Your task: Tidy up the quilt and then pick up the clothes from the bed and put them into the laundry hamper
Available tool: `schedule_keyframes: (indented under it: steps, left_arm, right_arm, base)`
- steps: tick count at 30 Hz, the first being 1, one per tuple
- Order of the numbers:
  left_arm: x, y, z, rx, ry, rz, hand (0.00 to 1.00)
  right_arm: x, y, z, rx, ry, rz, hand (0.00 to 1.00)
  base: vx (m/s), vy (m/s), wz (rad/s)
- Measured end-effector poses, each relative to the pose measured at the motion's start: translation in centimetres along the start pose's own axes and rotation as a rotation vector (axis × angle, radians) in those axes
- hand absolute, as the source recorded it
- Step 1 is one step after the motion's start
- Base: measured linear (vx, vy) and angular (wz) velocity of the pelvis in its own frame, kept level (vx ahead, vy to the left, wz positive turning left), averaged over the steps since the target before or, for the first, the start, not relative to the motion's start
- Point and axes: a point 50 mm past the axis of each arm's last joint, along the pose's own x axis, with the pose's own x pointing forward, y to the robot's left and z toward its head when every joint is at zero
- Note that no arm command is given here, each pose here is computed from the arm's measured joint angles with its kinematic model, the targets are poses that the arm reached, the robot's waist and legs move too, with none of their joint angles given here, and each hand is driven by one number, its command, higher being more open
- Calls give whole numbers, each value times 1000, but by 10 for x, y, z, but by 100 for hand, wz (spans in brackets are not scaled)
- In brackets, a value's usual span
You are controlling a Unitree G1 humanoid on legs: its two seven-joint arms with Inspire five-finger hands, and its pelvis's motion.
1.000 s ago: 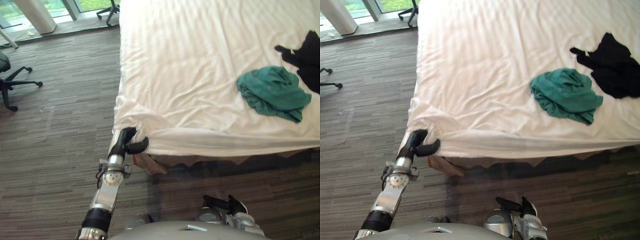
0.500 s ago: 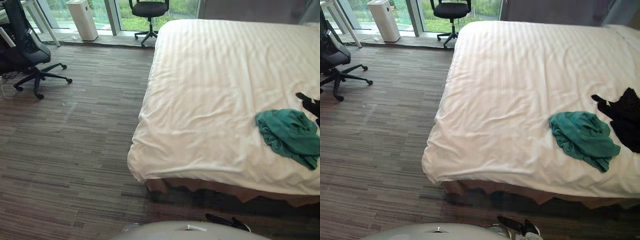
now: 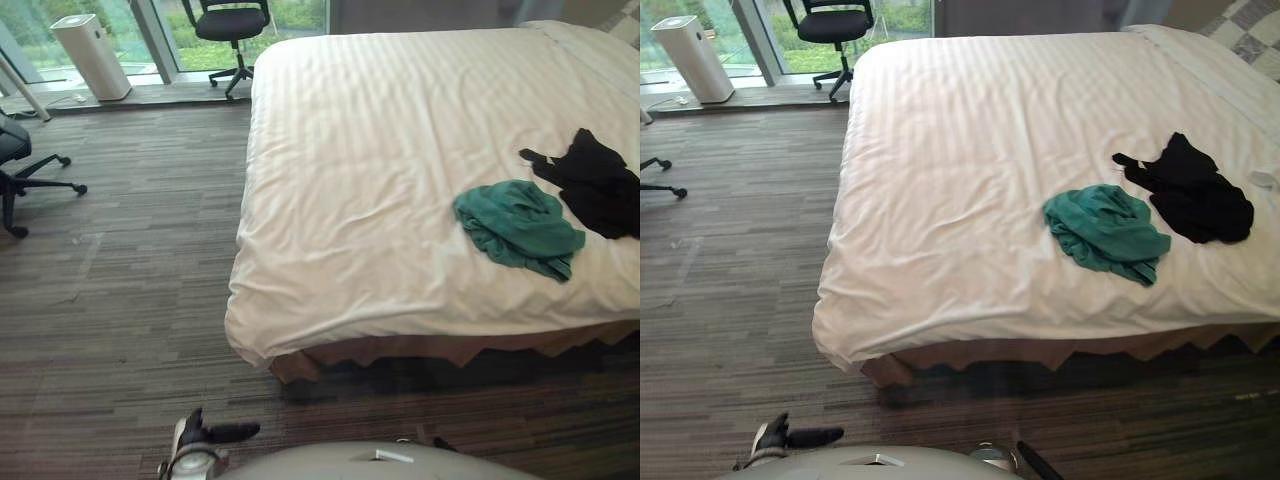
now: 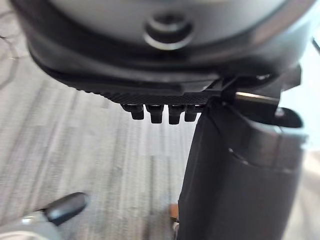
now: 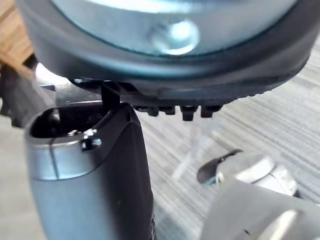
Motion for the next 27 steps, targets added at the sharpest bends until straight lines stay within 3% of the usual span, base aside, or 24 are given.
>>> schedule_keyframes:
  steps: [5, 8, 12, 17, 19, 20, 27]
  left_arm:
    - [-1, -4, 9, 24, -57, -27, 100]
    - [-5, -2, -6, 48, -23, -24, 100]
    - [-7, -2, -18, 90, 15, -36, 100]
    - [-6, 1, -21, 148, 32, -58, 100]
    - [-5, 1, -18, 188, 17, -66, 100]
    - [-5, 0, -16, 198, 11, -70, 100]
    - [-2, -10, -1, 274, -49, -115, 100]
  right_arm:
    - [-10, -13, 82, 129, -321, -49, 100]
    - [-47, -22, 155, 188, -658, -82, 100]
    - [-104, -30, 226, 190, -1041, -147, 100]
    - [-137, -6, 275, 181, -1223, -110, 100]
    - [-155, 23, 292, 91, -1306, -33, 100]
    - [-160, 32, 296, 60, -1331, -10, 0]
    - [-229, 150, 301, -253, -1551, 413, 0]
  base:
    - [-154, -55, -32]
    - [-188, -63, -17]
    - [-120, -61, 3]
    - [0, -24, 13]
    - [14, -16, 11]
    - [22, -11, 13]
    - [5, -9, 19]
